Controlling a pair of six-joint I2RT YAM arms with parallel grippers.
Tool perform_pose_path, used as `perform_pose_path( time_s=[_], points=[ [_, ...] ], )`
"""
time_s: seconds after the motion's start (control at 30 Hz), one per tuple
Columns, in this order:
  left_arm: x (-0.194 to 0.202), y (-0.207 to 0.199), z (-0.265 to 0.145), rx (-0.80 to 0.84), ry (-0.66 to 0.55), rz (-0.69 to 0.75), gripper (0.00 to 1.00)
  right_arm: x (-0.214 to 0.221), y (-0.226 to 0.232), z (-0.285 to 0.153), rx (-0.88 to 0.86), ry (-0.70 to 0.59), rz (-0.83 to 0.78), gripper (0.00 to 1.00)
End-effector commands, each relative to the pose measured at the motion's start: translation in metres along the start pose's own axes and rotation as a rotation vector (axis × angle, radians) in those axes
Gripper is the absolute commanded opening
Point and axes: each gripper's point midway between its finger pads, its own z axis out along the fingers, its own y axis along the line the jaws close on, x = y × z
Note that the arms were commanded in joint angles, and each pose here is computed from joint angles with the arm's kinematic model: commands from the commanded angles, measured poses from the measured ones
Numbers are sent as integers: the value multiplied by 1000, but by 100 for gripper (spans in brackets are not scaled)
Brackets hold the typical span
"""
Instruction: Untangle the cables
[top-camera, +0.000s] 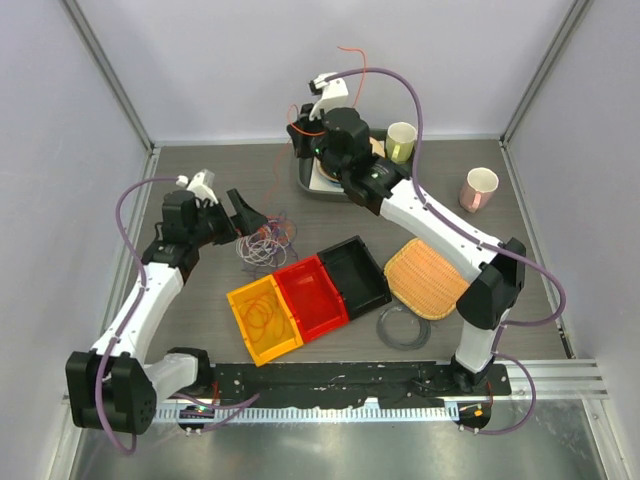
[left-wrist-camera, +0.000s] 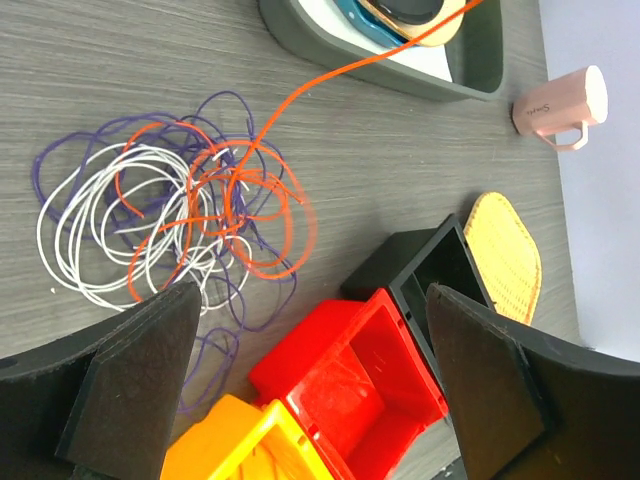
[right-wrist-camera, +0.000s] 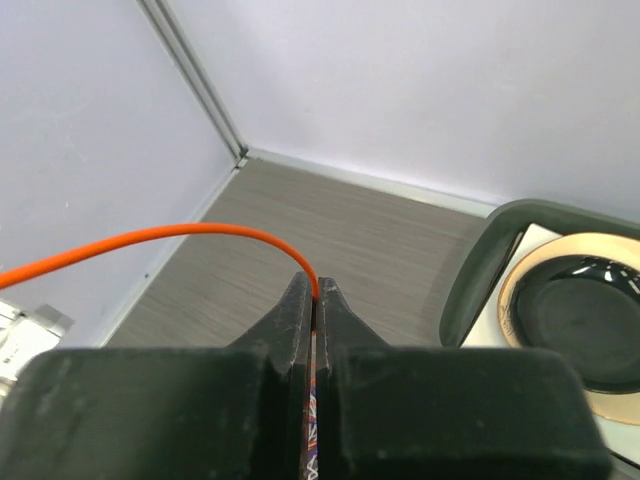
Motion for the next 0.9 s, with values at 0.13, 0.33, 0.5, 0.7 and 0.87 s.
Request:
perform_pose_path(
  time_s=[0.13,0.33,0.5,0.7,0.87],
  points=[
    [-2,27,32,-63,12,28,100,-137,-10,-58,124,-279,-25,1],
    [2,35,45,-84,51,-6,100,-215,-26,-107,224,-482,-14,1],
    [-1,29,43,-67,45,-12,100,-247,-33,-146,252,-553,-8,1],
    [-14,23,30,-93,-9,-48,100,-239,-4,-164,49,-483,-40,1],
    [-12,30,23,-153,-8,-55,100,-302,-15,-237,70,-677,27,1]
  ],
)
